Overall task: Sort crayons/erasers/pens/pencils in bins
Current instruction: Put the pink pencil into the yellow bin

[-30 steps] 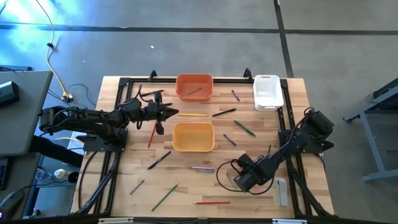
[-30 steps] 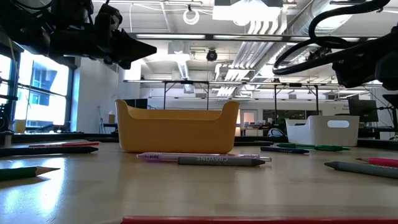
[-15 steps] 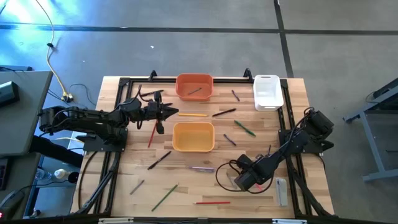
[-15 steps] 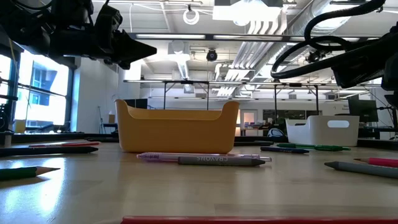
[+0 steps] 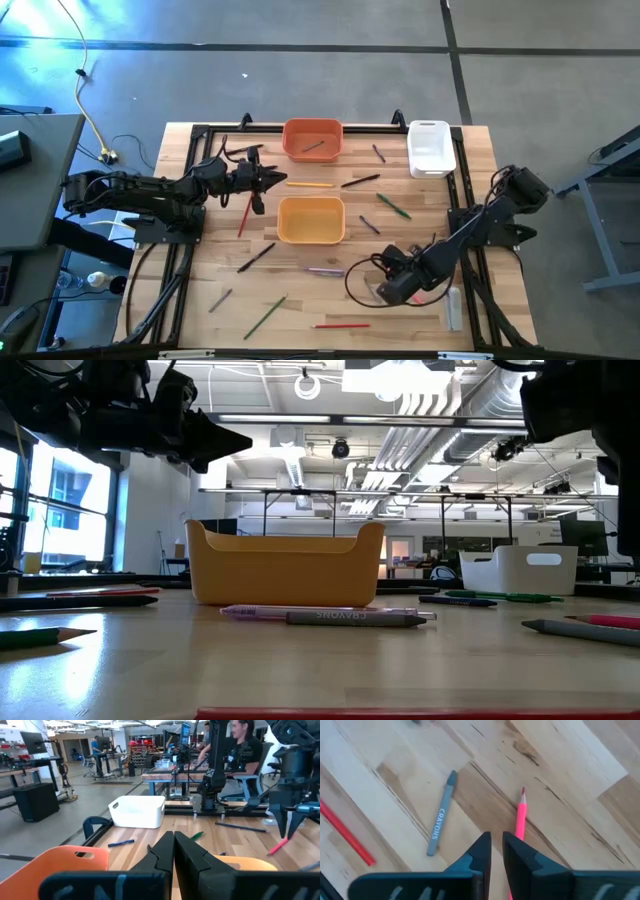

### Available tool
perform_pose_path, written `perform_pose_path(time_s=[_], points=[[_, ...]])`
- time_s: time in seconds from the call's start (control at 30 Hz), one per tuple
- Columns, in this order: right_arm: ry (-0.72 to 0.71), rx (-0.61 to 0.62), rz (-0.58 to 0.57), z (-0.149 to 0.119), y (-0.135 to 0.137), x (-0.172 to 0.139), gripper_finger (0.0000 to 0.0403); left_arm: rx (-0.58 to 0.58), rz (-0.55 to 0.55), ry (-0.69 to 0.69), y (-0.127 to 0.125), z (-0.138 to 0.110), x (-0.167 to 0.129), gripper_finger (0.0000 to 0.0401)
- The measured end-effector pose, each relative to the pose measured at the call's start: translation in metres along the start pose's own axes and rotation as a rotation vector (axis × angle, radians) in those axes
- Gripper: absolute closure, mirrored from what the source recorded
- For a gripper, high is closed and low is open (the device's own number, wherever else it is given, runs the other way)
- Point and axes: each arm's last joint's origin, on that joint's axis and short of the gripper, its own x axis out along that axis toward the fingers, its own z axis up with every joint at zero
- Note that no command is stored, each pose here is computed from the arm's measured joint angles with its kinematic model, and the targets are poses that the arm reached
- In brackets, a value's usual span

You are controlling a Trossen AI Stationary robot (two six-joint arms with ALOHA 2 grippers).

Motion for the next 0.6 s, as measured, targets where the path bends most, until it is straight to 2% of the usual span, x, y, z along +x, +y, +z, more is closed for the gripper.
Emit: perform_pose_path(time_s=[0.13,0.4,0.6], points=[[0.032,-0.018,-0.027,-0.003,0.001,0.009,0.0349,-0.017,0.000,0.000,0.000,0.000,0.000,0.0398],[0.107,-0.024,-0.153,-0.005,-0.005,0.032,0.0273,-0.030,-0.001,0.004,0.000,0.000,0.000,0.0398],[0.138,-0.031,-0.162,-0.003,-0.006,0.034,0.0269,-0.053,-0.003,0.009,0.000,-0.001,0.000,0.0398]])
